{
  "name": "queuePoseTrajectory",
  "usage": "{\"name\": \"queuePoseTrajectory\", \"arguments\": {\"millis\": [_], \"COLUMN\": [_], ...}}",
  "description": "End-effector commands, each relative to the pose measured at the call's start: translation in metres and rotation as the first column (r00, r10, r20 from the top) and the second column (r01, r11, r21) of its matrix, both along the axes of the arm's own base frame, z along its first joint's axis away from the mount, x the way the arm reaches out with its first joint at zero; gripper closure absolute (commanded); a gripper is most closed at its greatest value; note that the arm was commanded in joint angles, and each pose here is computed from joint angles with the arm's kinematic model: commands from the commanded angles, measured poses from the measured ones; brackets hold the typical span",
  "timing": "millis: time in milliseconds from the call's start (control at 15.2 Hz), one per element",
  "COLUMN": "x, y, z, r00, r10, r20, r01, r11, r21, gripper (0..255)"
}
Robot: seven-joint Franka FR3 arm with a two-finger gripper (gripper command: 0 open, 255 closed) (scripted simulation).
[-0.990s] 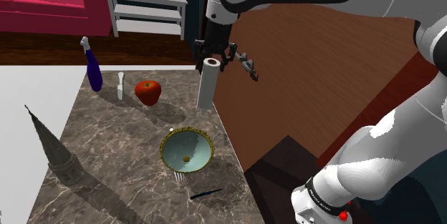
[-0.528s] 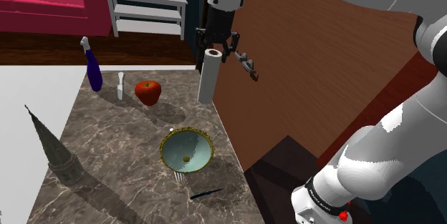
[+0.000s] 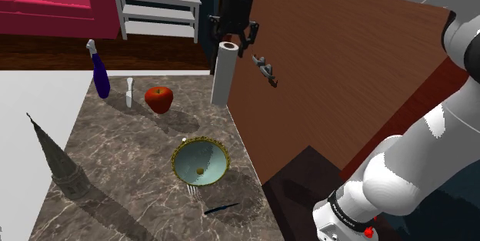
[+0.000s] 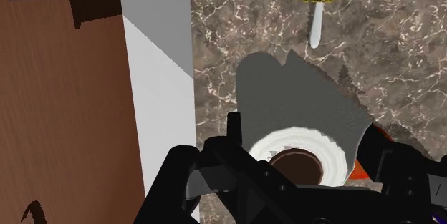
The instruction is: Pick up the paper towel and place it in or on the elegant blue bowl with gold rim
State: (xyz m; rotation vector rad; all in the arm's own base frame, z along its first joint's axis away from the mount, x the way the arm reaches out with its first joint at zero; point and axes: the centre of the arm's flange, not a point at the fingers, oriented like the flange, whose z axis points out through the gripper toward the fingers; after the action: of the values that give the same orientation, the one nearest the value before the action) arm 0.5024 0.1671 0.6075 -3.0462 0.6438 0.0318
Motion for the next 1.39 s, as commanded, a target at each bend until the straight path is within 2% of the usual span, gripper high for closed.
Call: {"name": "queuePoseTrajectory", "arguments": {"millis": [0, 990, 1320], "x": [-0.015, -0.121, -0.121], "y": [0.016, 0.163, 0.163], "z": [0.01, 0.085, 0.059], "r00": [1.0, 1.0, 1.0], "r10": [0.0, 0.0, 0.0], "r20": [0.0, 0.0, 0.0], "r01": [0.0, 0.0, 0.0], "r11": [1.0, 1.0, 1.0], "r21": [0.0, 0.0, 0.0], "gripper": [255, 255, 255]}}
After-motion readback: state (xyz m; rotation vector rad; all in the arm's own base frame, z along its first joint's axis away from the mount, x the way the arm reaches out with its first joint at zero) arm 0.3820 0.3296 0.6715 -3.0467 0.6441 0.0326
